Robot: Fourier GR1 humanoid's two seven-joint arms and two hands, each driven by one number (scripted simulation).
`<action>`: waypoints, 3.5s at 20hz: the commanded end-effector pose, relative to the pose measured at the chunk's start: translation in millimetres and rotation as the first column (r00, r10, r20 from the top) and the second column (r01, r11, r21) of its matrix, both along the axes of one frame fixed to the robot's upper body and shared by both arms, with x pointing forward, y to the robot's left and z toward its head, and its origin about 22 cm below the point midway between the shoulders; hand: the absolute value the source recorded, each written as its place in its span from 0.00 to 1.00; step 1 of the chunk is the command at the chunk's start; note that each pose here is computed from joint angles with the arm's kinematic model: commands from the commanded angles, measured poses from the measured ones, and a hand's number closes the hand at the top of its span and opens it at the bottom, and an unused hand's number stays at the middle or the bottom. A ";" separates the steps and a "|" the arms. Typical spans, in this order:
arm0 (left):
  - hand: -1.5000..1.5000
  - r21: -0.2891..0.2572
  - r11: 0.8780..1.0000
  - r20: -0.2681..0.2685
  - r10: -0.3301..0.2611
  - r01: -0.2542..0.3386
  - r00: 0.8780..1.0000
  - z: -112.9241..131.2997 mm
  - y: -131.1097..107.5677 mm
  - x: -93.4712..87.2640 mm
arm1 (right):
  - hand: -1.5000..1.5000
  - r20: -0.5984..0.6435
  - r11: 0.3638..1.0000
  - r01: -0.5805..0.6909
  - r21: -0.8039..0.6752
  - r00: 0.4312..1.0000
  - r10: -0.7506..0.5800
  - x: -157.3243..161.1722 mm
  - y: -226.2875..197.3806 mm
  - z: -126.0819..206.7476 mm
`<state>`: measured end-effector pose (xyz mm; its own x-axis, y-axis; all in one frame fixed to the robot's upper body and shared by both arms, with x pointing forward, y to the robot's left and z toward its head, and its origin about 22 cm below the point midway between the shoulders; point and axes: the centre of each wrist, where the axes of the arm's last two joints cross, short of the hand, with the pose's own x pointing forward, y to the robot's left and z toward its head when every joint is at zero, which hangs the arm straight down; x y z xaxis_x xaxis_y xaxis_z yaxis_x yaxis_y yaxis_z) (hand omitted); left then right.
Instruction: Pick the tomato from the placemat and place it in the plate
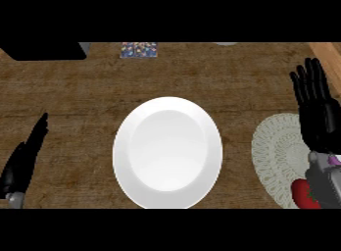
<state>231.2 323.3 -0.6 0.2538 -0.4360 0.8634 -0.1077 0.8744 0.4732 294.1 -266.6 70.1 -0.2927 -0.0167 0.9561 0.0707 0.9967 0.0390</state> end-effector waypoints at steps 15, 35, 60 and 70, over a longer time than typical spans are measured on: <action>0.50 -0.299 0.953 -0.023 0.047 -0.052 0.999 -13.1 -53.4 3.5 | 0.00 -0.013 0.950 -0.285 -0.128 0.958 0.286 -85.8 -92.3 -59.4; 0.50 -0.294 0.956 -0.029 0.012 -0.020 1.000 -11.4 -65.6 17.6 | 0.00 -0.352 0.275 -0.509 -0.815 0.813 0.464 -92.5 -172.6 31.3; 0.50 -0.309 0.951 -0.033 0.013 -0.022 0.999 -12.2 -67.6 16.2 | 0.00 -0.602 0.049 -0.669 -0.742 0.696 0.391 -77.3 -126.4 -29.1; 0.50 -0.296 0.955 -0.036 0.009 -0.020 0.999 -1.9 -74.2 10.3 | 0.00 -0.638 0.035 -0.695 -0.718 0.677 0.367 -78.2 -124.7 -59.1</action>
<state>245.9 248.3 -12.9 0.2854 -0.1664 0.9438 -0.1124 0.9722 0.2054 220.9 -380.5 33.9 -0.4173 0.7838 0.4599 -0.6278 0.1173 -0.7695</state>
